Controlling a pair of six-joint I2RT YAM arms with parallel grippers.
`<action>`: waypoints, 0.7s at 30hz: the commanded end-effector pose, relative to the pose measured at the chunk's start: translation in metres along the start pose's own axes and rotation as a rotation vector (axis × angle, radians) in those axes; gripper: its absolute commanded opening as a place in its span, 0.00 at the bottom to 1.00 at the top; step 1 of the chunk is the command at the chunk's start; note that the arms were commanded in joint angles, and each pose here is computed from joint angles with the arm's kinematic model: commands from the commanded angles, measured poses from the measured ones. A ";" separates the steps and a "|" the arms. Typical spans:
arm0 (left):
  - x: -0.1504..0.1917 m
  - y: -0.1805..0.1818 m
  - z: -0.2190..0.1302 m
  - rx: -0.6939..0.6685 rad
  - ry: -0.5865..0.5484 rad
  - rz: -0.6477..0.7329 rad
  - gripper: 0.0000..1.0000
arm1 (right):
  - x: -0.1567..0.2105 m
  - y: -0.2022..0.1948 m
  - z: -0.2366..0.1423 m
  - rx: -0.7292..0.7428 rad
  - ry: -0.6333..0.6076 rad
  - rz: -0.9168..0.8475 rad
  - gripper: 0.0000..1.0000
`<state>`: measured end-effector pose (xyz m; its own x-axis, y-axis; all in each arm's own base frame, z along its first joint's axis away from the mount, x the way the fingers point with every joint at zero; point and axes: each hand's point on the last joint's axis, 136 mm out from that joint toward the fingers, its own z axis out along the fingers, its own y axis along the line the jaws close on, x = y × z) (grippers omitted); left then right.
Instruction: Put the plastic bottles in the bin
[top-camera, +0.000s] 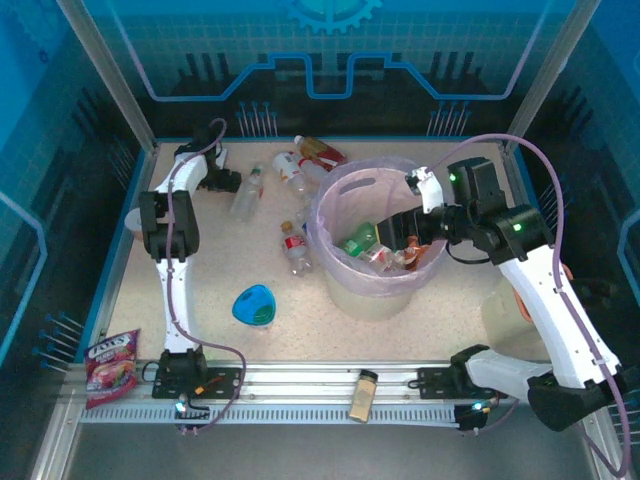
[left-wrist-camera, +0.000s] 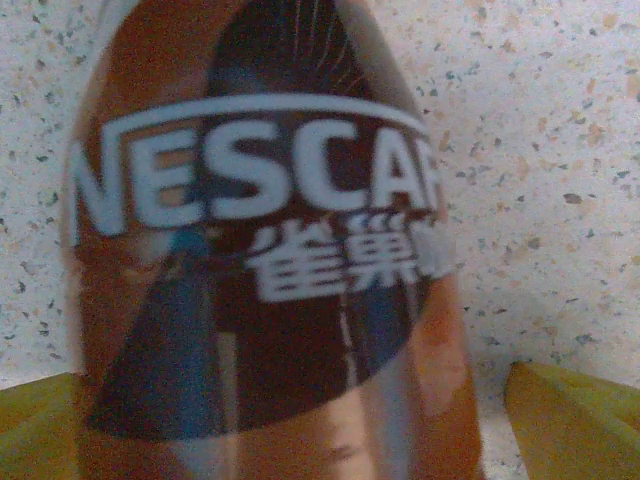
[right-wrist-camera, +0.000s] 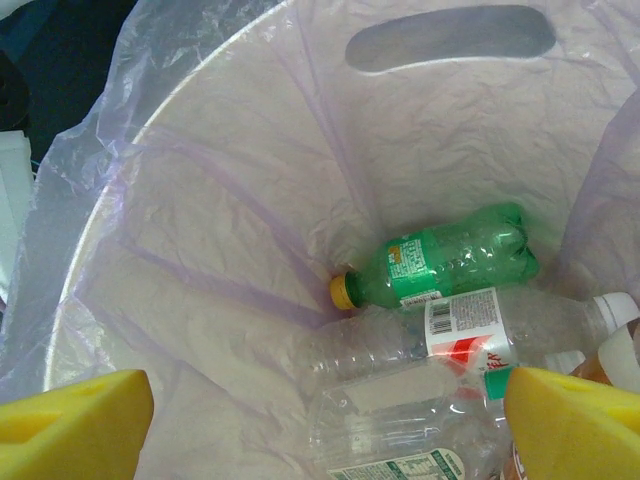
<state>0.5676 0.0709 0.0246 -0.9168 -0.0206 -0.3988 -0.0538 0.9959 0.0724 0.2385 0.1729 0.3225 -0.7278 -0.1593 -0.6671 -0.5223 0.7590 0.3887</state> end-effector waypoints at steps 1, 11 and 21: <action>-0.019 0.002 -0.021 0.012 -0.070 -0.023 0.85 | 0.003 -0.004 -0.006 0.018 -0.014 -0.004 0.91; -0.019 0.006 -0.027 -0.010 -0.080 -0.042 0.64 | -0.001 -0.001 -0.008 0.009 -0.028 -0.002 0.91; -0.035 0.009 -0.081 -0.011 -0.198 -0.097 0.51 | -0.012 0.006 -0.017 -0.009 -0.099 -0.005 0.90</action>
<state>0.5627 0.0705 0.0605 -0.8791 -0.0642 -0.4724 -0.1020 0.9933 0.0549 0.2354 0.1706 0.3300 -0.7081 -0.1429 -0.6914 -0.5266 0.7593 0.3824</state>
